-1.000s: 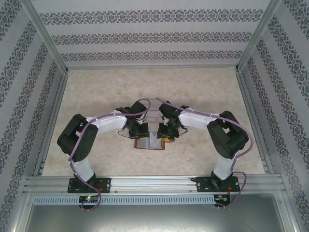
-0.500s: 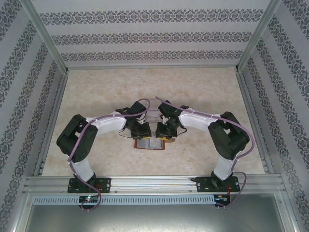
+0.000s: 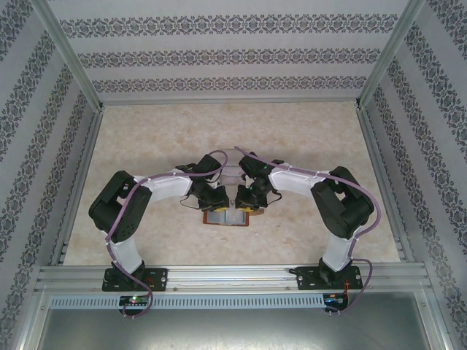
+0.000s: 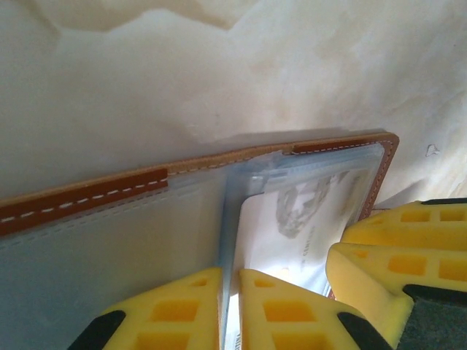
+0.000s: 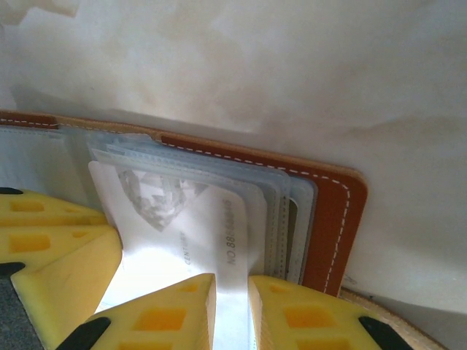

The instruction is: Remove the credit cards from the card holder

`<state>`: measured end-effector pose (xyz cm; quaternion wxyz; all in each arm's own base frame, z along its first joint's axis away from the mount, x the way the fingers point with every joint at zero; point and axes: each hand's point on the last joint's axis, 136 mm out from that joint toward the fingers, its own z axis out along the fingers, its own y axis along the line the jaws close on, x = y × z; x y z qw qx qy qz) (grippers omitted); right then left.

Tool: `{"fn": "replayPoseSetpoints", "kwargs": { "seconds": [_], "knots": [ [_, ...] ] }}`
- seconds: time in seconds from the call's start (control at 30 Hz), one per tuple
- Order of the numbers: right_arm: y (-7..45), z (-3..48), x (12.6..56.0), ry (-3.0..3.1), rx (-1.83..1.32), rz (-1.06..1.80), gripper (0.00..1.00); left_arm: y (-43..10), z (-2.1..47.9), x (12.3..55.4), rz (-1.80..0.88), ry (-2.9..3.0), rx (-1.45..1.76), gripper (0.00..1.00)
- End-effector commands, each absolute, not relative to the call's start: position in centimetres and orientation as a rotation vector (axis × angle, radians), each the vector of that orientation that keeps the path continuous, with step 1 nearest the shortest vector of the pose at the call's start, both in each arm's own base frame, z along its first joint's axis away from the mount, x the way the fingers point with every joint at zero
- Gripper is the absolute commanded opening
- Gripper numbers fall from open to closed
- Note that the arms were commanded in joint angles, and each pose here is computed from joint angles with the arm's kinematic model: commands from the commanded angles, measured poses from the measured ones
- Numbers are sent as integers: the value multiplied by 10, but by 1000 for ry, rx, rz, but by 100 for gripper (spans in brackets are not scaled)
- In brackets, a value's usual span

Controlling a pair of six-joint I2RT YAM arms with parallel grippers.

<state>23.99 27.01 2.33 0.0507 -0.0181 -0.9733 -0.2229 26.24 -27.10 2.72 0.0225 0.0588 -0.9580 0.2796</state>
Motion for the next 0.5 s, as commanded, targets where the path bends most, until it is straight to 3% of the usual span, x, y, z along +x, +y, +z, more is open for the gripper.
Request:
{"fn": "replayPoseSetpoints", "kwargs": {
  "seconds": [0.0, 0.47],
  "knots": [
    [262, 1, 228, -2938, -62, -568, 23, -263, 14, 259, 799, -2959, 205, 16],
    [262, 2, 229, -2937, -61, -569, 23, -279, 10, 261, 926, -2901, 192, 20]
  ]
}}
